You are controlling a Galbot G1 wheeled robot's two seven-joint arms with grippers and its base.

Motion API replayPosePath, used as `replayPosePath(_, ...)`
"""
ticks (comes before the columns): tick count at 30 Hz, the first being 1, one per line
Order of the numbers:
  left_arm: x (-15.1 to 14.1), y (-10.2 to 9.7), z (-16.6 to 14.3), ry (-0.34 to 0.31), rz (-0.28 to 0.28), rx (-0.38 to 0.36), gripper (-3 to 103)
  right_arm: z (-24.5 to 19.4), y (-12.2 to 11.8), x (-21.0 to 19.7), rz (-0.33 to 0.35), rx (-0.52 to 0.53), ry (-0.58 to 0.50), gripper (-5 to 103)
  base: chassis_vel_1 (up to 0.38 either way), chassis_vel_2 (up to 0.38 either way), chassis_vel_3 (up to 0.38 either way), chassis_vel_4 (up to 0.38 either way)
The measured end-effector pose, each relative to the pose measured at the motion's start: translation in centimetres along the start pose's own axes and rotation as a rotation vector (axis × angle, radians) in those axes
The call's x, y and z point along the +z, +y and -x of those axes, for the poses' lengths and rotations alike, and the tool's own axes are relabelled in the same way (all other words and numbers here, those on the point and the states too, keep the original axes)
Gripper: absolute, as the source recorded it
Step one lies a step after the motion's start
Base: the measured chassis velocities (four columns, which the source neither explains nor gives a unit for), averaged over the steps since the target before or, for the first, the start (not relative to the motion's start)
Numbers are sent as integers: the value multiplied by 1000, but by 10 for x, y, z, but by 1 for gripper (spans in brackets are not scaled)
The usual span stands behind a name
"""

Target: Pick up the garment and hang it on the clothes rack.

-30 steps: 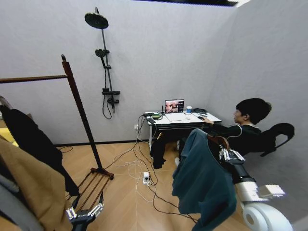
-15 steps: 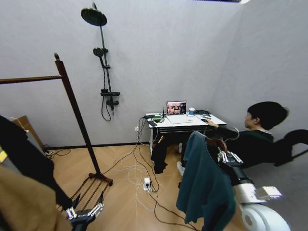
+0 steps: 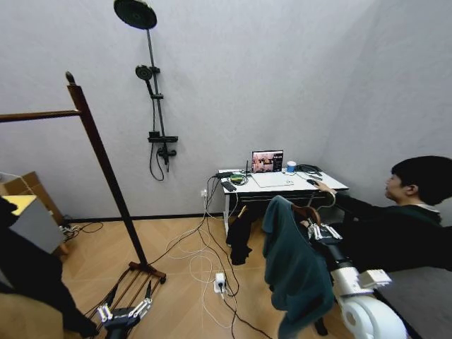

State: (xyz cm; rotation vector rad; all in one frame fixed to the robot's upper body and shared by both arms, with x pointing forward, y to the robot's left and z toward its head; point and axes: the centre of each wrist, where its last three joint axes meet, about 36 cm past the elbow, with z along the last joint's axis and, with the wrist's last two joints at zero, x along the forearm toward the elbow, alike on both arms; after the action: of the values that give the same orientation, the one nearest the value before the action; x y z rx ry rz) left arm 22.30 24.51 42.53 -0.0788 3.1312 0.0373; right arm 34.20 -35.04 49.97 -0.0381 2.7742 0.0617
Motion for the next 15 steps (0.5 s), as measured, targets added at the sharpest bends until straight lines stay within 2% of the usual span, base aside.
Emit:
replayPosePath(6,0,0,0,0,0,0,100,7,3,-1,4,-28,1,10,85,14,14,84)
replayPosePath(10,0,0,0,0,0,0,100,15,1,-11,25,-44,36,10,52,109,126,65)
replayPosePath(15,0,0,0,0,0,0,100,20,-6,-19,18,-92,42,10,64,104,115,85)
